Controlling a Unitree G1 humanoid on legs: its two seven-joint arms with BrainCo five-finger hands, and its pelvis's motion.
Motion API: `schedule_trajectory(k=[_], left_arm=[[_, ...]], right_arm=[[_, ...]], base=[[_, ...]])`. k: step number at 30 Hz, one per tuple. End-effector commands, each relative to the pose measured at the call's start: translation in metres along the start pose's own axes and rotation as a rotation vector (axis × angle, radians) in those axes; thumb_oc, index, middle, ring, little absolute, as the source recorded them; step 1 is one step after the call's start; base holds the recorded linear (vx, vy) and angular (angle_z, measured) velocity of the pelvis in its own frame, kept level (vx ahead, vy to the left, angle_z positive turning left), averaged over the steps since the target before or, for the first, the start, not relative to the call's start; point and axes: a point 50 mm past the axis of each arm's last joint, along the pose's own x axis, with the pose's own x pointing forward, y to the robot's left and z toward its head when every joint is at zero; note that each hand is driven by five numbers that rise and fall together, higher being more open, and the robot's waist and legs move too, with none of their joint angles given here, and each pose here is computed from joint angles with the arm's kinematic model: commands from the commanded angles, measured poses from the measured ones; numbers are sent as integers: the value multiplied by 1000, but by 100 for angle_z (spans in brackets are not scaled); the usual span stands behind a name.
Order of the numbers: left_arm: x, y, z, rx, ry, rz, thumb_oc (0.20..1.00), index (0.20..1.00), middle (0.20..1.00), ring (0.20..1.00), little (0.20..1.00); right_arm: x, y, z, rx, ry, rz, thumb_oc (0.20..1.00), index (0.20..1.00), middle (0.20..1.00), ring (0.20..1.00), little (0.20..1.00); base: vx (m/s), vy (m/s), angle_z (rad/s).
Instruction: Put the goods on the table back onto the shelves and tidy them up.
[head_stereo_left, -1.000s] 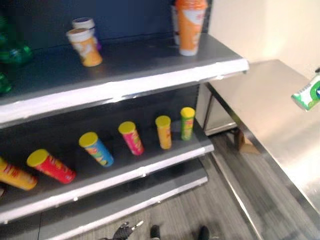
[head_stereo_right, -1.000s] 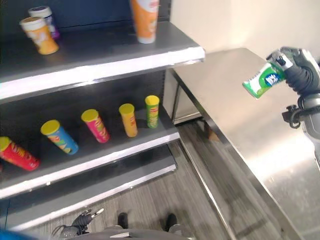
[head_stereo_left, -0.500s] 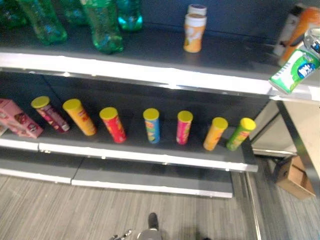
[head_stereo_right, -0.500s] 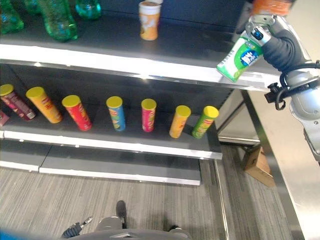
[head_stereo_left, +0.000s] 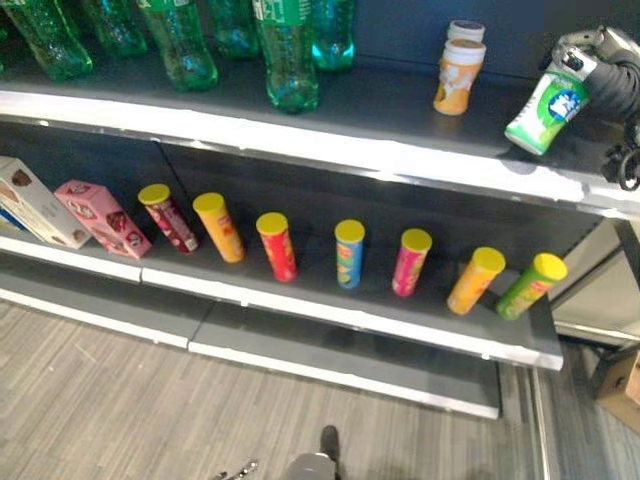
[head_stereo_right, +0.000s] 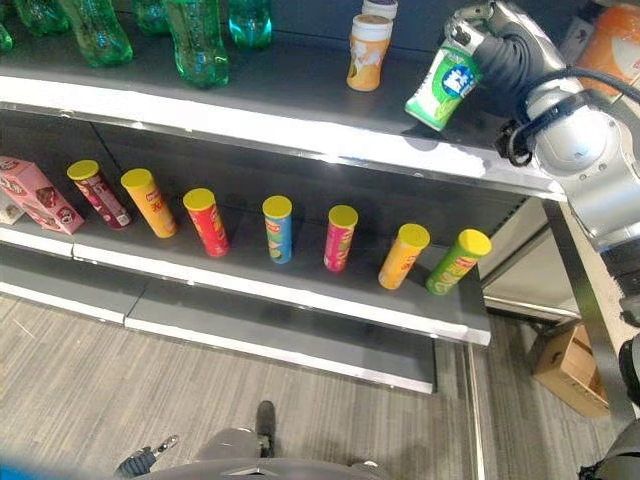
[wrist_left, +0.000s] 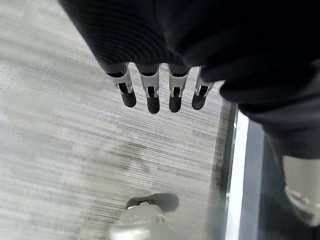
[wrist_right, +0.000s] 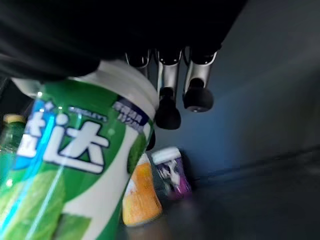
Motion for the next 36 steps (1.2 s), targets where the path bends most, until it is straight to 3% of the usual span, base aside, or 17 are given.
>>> schedule_trajectory(k=[1,18,29,36], left_arm=[[0,27,16,31,-64,56,1000,1000,1000,1000,1000],[1,9,8,23,-29,36,1000,1000,1000,1000,1000],[2,3,7,31,-16,59,1000,1000,1000,1000,1000],[2,-1,10,50,-29,63,1000,1000,1000,1000,1000]], right_arm=[[18,-32,14,-19,-26,-97,200,200,200,200,200],[35,-18,24,-111,-45,-62,200,200,200,200,200],[31,-7,44,-371,-149,-126,200,200,200,200,200],[34,15,35,-347,-104,-160,200,200,200,200,200]], base=[[37,-92,32],[43,-59,18],[0,0,0],[-1,2,-1]])
